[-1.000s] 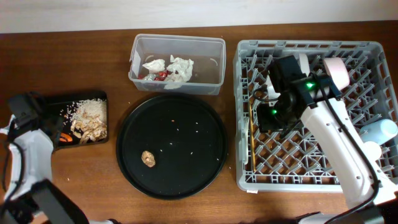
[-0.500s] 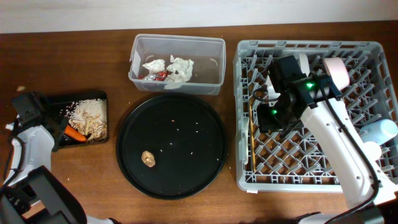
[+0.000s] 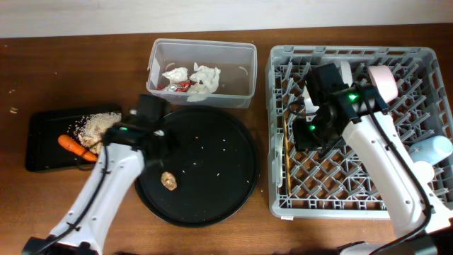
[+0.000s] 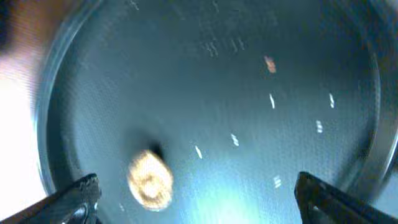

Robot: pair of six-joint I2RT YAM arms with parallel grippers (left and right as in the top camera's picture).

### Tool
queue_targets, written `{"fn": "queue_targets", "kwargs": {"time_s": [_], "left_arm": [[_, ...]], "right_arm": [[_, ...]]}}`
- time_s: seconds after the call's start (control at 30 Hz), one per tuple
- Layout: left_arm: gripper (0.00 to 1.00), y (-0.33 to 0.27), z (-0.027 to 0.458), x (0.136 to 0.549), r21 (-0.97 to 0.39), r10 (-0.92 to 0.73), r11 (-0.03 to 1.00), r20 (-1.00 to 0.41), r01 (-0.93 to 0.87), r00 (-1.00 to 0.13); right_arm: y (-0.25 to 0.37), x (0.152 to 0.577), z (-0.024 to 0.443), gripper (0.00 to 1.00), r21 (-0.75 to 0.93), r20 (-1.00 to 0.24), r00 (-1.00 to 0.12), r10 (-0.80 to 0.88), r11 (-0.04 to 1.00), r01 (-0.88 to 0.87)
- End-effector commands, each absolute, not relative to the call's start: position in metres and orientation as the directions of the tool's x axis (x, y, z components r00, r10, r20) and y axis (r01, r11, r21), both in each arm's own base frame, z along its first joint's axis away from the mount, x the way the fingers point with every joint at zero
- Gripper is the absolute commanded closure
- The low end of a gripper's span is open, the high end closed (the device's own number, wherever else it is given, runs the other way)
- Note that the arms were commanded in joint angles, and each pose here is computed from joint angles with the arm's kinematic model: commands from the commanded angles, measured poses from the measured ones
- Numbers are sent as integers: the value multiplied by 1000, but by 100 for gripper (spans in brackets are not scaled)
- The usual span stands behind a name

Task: Sort waste into correct bins and load items into the dishwasher rack
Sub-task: 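Grasp the brown mushroom from the round tray with the left gripper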

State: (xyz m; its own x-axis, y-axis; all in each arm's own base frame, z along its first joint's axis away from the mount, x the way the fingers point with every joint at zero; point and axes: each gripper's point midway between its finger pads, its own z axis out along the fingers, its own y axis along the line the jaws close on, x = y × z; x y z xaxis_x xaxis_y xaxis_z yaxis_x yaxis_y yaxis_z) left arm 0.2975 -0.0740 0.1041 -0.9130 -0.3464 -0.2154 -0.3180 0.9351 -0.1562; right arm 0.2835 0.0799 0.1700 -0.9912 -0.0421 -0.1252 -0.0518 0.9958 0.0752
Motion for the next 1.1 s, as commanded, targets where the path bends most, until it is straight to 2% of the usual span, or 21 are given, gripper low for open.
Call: {"fn": "queue_targets", "kwargs": {"time_s": [0.0, 0.13, 0.23, 0.37, 0.4, 0.57, 0.6, 0.67, 0.73, 0.83, 1.0, 1.07], "left_arm": [[1, -96, 95, 280, -159, -398, 913, -141, -376, -906], [1, -90, 48, 254, -48, -400, 916, 1, -399, -917], [1, -81, 21, 244, 49, -401, 916, 61, -398, -914], [1, -77, 1, 234, 106, -403, 914, 121, -392, -907], [6, -75, -2, 236, 120, -402, 913, 108, -390, -909], [55, -66, -3, 250, 145, -396, 910, 31, -388, -918], [70, -58, -2, 253, 183, -391, 904, -5, -385, -920], [72, -49, 0, 256, 225, -384, 896, -42, -383, -922], [88, -44, 4, 263, 245, -377, 890, -78, -385, -923], [97, -47, 19, 281, 230, -337, 907, -113, -354, -935], [100, -26, 77, 307, 156, -390, 892, -206, -424, -897], [100, 14, 107, 318, 86, -506, 831, -294, -550, -811]], "right_arm": [[77, 284, 172, 46, 71, -133, -990, -39, 996, -49], [77, 282, 172, 46, 69, -125, -991, -39, 996, -48], [77, 282, 172, 46, 69, -123, -992, -40, 996, -48], [77, 282, 172, 46, 69, -123, -992, -40, 996, -48], [77, 282, 172, 46, 69, -123, -992, -39, 996, -48], [76, 281, 172, 46, 68, -119, -992, -40, 997, -48], [76, 281, 172, 46, 68, -119, -992, -39, 997, -48], [76, 281, 172, 46, 68, -119, -992, -39, 997, -48], [76, 281, 172, 46, 68, -119, -992, -39, 997, -48], [76, 279, 171, 47, 66, -112, -993, -40, 997, -47], [75, 279, 171, 47, 63, -112, -993, -39, 997, -47], [75, 279, 171, 47, 63, -112, -993, -39, 997, -47]]}}
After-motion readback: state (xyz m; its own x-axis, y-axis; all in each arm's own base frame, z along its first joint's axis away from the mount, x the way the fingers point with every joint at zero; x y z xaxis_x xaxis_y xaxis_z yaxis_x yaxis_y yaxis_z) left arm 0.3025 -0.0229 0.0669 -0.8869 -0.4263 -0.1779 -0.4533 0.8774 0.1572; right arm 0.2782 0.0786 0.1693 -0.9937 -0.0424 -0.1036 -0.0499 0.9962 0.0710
